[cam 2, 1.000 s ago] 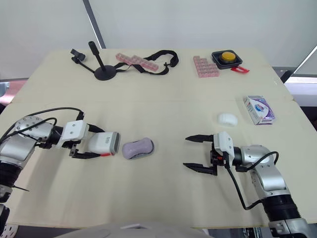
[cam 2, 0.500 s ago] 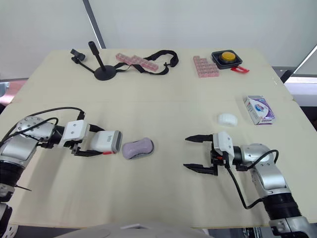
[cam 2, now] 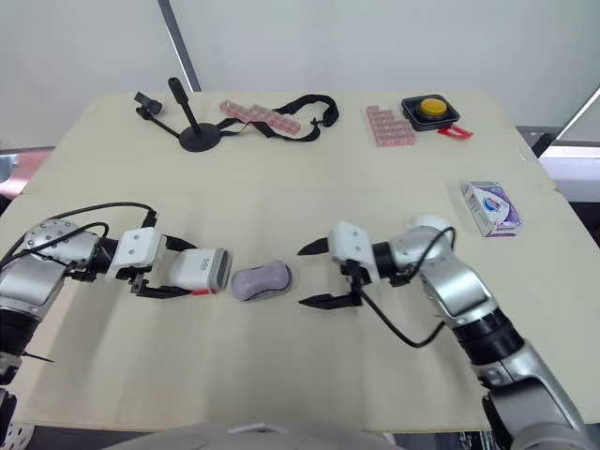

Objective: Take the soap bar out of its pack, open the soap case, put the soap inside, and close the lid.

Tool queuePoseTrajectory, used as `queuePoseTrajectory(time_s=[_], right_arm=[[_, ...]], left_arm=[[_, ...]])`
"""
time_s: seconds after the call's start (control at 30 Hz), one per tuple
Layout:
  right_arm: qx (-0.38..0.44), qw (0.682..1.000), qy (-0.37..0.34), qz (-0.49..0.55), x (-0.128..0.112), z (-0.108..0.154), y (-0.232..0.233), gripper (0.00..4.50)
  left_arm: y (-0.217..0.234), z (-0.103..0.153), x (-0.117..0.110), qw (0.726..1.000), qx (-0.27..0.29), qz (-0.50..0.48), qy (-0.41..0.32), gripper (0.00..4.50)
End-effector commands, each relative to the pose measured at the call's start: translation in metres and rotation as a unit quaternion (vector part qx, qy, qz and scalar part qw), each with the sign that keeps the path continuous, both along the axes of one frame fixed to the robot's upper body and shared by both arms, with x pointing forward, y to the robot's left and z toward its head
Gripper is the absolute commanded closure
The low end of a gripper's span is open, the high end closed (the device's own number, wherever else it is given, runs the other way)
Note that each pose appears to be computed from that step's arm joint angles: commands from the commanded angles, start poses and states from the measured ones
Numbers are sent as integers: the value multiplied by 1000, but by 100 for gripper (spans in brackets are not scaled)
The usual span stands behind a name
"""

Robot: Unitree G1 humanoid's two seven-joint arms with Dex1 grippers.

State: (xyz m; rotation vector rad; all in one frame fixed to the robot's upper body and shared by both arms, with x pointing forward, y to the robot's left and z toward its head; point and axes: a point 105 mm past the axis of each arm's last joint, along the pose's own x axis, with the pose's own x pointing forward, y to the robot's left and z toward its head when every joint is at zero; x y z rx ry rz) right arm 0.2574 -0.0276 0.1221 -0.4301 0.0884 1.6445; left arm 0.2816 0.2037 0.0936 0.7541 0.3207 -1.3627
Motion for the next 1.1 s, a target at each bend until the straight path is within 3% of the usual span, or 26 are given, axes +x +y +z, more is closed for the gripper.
queuePoseTrajectory(time_s=[0.03, 0.23, 0.7, 1.07, 1.1], right_arm=[[-18, 1000, -16, 13, 3, 1, 21, 0], [-56, 997, -37, 29, 10, -3, 40, 0], [-133, 991, -16, 29, 16, -22, 55, 0], [-147, 989, -17, 19, 20, -32, 55, 0], [-148, 989, -19, 18, 21, -33, 55, 26]], left_arm=[[2, 11, 1, 1000, -6, 6, -18, 74], [4, 11, -2, 1000, -4, 9, -16, 74], [1, 10, -4, 1000, -8, 12, -16, 74], [-1, 9, -5, 1000, -11, 12, -16, 74], [-1, 9, -6, 1000, -11, 12, -16, 76]])
